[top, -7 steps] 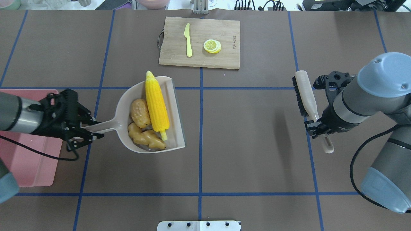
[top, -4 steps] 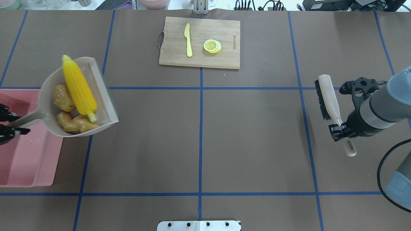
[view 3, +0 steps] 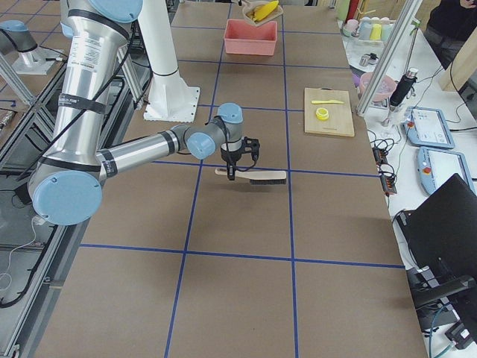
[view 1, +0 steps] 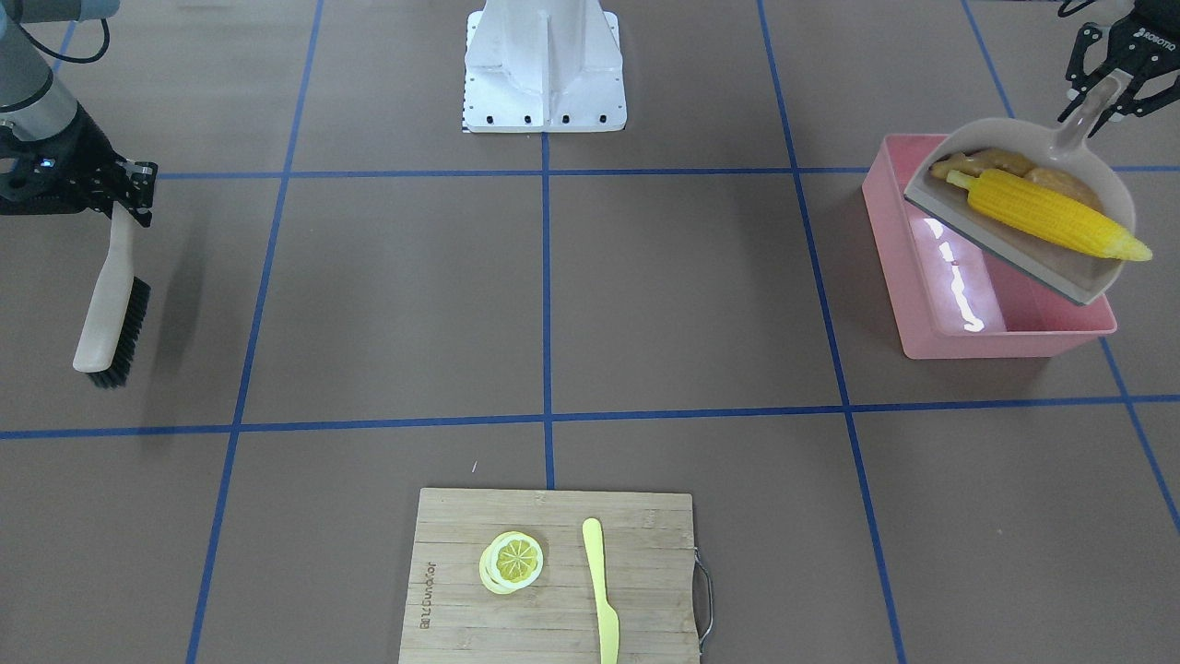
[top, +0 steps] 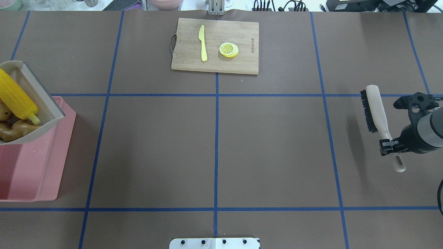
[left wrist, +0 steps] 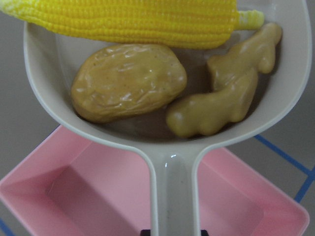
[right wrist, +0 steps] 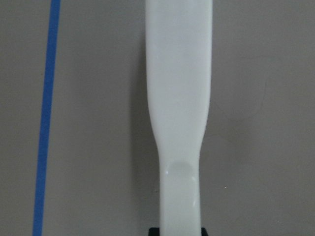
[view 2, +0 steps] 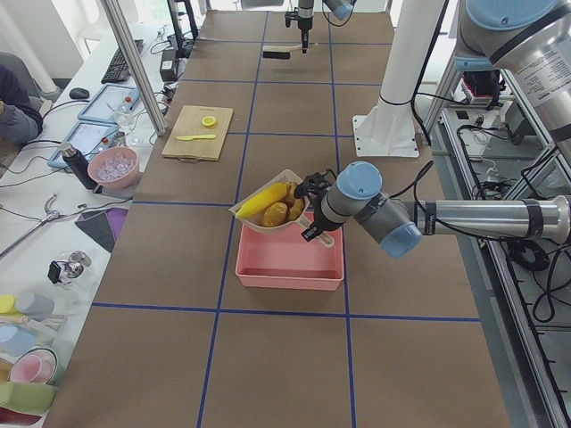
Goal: Sweep and dump trash into bin
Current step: 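Tip the dustpan over the pink bin with the left gripper to dump the items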
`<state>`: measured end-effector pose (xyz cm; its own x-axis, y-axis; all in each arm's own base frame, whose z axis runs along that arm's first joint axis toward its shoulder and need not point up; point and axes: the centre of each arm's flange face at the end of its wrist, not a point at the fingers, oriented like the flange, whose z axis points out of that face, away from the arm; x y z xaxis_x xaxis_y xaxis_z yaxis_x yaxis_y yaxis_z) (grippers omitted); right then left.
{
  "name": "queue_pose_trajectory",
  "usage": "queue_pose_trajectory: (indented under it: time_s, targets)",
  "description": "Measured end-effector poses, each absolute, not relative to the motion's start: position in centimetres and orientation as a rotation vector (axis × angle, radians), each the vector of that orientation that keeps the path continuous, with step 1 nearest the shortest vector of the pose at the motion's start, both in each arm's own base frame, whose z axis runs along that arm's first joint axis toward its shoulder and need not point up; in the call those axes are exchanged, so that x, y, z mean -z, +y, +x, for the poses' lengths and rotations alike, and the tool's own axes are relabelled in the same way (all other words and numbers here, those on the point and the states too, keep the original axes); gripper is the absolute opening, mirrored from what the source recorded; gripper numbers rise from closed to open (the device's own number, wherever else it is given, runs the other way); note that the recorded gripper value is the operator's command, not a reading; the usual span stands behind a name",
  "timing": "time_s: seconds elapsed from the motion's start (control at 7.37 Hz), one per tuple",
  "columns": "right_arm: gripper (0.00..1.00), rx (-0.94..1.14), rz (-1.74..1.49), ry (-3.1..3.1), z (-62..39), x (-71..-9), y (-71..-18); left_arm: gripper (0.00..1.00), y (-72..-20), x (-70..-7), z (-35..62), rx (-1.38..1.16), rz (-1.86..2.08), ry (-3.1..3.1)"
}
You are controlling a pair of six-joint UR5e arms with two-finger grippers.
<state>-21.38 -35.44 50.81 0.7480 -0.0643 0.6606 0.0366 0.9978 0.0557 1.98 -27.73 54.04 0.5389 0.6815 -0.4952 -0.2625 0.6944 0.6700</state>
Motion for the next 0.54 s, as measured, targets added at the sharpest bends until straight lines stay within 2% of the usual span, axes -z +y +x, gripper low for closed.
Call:
queue_pose_trajectory:
  time_s: [0.27, 0.54]
  targets:
    - [0.0, 0.084, 0.04, -0.724, -20.9, -54.0, -35.6, 0.18, -25.6, -56.9, 0.2, -0.646, 0.439, 0.772]
    - [0.0, 0.089, 0.036, -0.722, -21.3, -56.3, -35.9, 0.18, -24.6, -57.1, -0.6, -0.714, 0.347, 0.75]
